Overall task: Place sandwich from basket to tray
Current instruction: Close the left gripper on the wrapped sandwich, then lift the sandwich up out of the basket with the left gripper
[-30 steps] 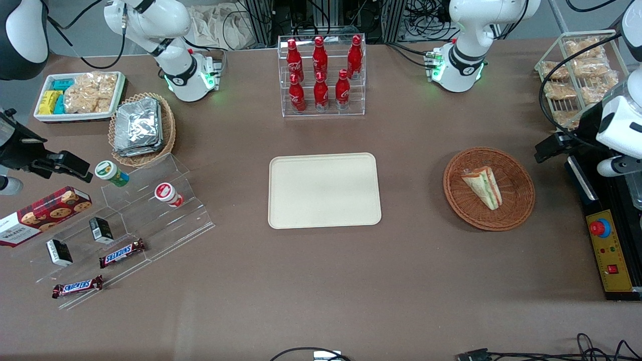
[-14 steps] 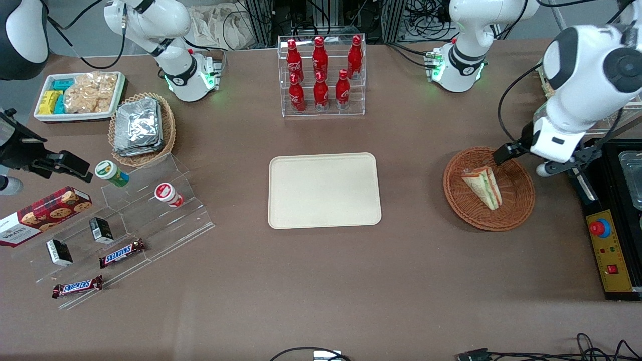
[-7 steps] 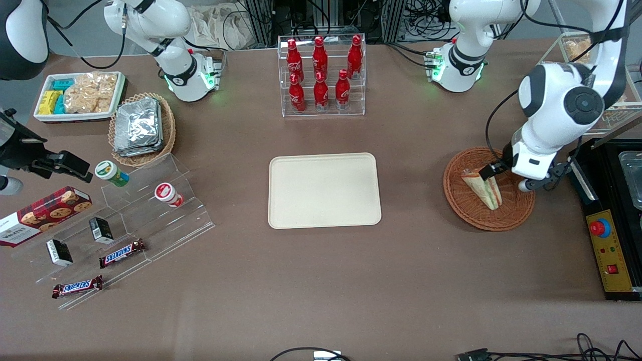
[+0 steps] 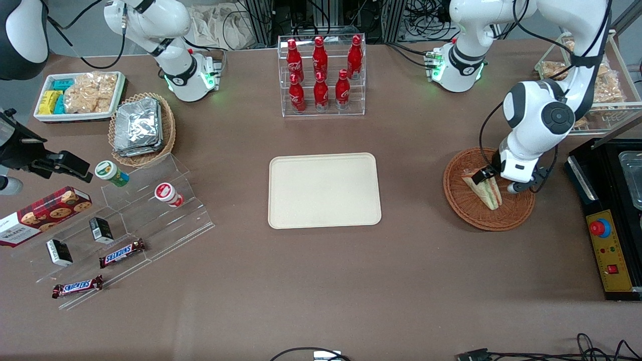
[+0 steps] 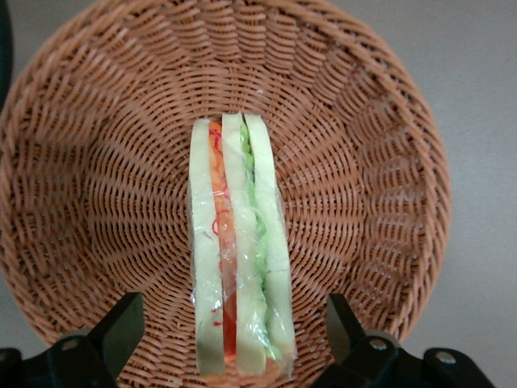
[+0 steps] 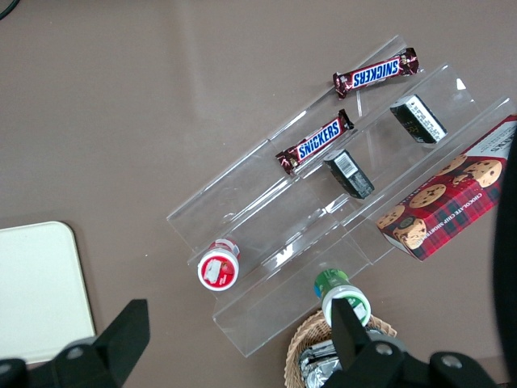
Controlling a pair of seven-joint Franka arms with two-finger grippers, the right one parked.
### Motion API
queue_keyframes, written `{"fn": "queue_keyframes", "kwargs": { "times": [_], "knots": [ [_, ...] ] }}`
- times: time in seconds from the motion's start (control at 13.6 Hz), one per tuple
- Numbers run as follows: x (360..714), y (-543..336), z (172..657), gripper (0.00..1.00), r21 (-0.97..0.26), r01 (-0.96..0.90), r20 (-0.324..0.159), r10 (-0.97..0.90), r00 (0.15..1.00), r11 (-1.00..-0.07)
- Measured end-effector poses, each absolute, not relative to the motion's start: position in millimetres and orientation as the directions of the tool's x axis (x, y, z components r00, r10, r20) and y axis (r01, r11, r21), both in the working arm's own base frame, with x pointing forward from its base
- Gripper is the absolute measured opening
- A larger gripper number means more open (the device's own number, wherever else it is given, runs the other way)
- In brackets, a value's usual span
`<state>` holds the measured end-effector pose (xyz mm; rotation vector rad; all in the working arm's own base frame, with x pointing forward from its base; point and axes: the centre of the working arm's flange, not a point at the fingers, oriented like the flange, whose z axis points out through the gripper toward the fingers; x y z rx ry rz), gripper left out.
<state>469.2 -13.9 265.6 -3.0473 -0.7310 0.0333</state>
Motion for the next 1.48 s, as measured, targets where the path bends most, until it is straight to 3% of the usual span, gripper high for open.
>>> {"fn": "queue_keyframes", "kwargs": {
  "times": [0.44, 0.74, 0.81, 1.25, 1.48],
  "knots": [
    [470.8, -14.2, 249.6, 0.96, -0.008, 0.453, -0.018, 0.453, 0.891, -0.891],
    [471.2, -14.4, 242.3, 0.5, -0.002, 0.453, -0.011, 0.453, 0.891, -0.892],
    [471.3, -14.4, 242.3, 0.43, -0.001, 0.453, -0.01, 0.453, 0.892, -0.892],
    [472.6, -8.5, 248.3, 0.22, -0.007, 0.429, -0.017, 0.429, 0.903, -0.903],
    [484.1, 0.8, 298.1, 0.18, -0.039, 0.413, -0.066, 0.415, 0.908, -0.91]
  ]
}}
